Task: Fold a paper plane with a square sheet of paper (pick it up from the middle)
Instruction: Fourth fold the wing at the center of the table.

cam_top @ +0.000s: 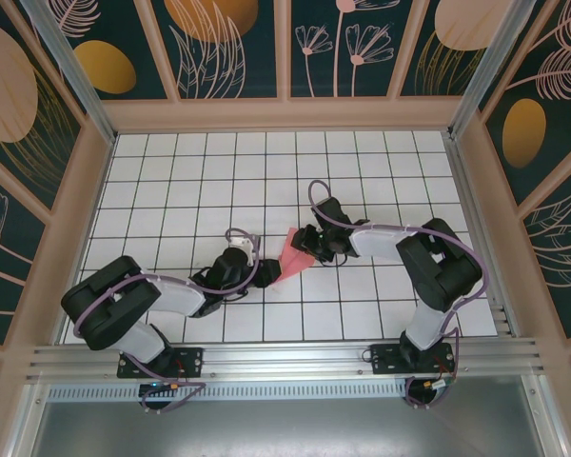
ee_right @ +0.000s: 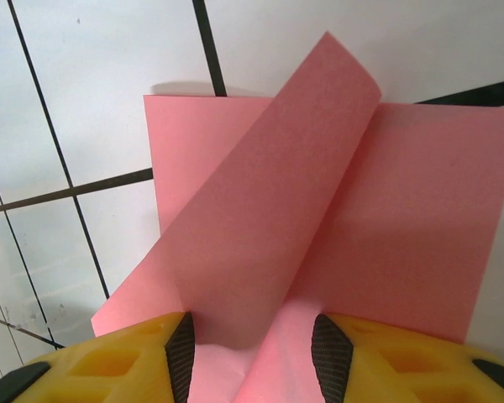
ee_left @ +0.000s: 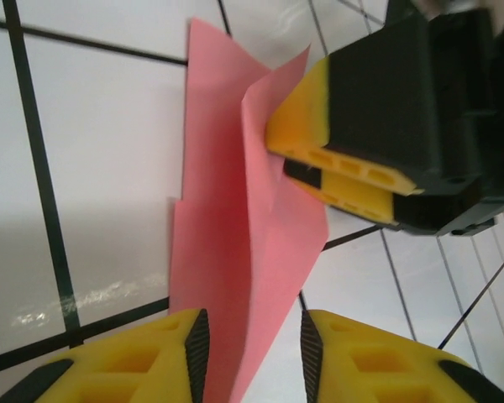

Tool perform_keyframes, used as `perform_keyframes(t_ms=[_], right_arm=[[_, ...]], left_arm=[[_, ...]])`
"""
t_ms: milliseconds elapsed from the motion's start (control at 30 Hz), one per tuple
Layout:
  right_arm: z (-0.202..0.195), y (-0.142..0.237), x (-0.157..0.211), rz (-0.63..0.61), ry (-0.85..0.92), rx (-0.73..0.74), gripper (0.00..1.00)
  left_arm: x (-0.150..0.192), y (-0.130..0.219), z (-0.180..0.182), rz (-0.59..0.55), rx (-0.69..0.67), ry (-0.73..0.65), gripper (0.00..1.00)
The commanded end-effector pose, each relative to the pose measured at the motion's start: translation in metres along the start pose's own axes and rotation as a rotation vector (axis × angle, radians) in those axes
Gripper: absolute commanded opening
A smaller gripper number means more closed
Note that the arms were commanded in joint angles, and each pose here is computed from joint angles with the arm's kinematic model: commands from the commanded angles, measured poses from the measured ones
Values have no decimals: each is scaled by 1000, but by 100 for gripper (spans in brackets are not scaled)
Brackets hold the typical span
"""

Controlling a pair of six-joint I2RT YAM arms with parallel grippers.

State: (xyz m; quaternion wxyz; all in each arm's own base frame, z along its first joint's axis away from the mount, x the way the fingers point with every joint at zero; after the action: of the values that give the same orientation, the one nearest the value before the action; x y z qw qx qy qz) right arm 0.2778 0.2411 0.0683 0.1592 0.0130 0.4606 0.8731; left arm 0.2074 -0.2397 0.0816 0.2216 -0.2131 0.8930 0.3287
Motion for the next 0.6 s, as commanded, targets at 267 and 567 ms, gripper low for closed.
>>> perform_keyframes(t_ms=[267, 567], right_arm=[[-82, -20, 25, 58, -126, 351, 45], [-86, -22, 27, 71, -133, 363, 45]], left_arm=[[-14, -7, -29, 21, 112, -23, 43], [-10, -24, -32, 90, 120, -12, 38]])
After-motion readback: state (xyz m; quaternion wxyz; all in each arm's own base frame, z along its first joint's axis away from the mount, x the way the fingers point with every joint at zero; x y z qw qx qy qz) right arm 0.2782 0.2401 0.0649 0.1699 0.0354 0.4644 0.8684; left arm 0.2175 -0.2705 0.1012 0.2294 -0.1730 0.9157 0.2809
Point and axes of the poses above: each hand's point on the last joint's axis, 136 mm out from that joint toward the fingers, its own y axis back along the fingers, its own z axis along the line the jaws close on, x = y × z, the point moved 6 cm from there along y, back along the fingers
